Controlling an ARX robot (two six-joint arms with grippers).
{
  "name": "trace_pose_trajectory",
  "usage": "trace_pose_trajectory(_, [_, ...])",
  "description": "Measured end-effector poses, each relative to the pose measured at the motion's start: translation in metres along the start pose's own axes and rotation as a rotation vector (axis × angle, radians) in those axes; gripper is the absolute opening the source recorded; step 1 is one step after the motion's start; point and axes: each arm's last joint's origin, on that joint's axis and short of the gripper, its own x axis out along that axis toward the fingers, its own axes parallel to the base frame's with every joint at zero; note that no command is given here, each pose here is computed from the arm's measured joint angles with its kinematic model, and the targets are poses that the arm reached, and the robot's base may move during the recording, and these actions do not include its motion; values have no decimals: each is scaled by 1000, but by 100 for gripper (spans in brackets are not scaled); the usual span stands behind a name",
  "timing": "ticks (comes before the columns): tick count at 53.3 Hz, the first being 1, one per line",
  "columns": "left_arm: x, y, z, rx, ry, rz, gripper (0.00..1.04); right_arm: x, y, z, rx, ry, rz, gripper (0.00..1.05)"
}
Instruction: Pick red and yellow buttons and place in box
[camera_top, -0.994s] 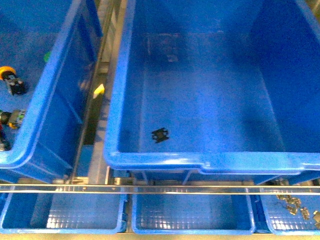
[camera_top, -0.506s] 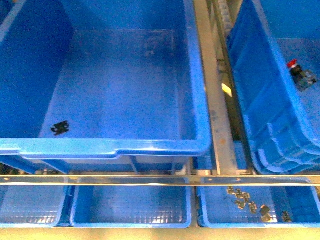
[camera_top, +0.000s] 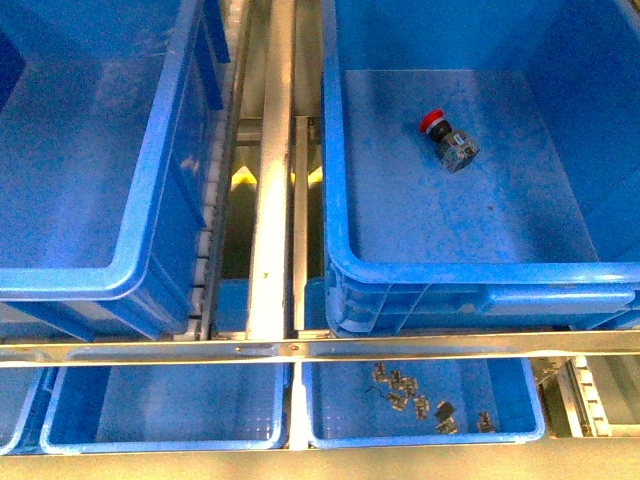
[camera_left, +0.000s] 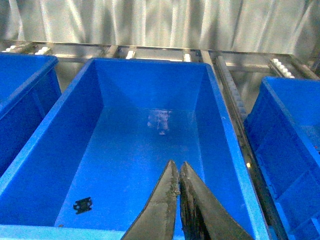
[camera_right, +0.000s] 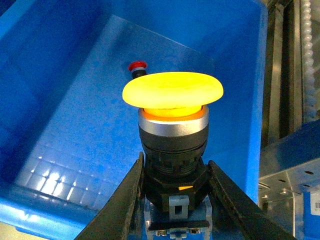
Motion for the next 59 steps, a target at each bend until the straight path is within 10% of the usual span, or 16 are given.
trace_pose_trajectory(39, [-16, 0, -4, 0, 14, 3, 3, -5, 8, 2, 14, 6, -4, 27])
trace_pose_trajectory(59, [-16, 0, -4, 1, 13, 3, 73, 89, -10, 6, 252, 205, -83, 27])
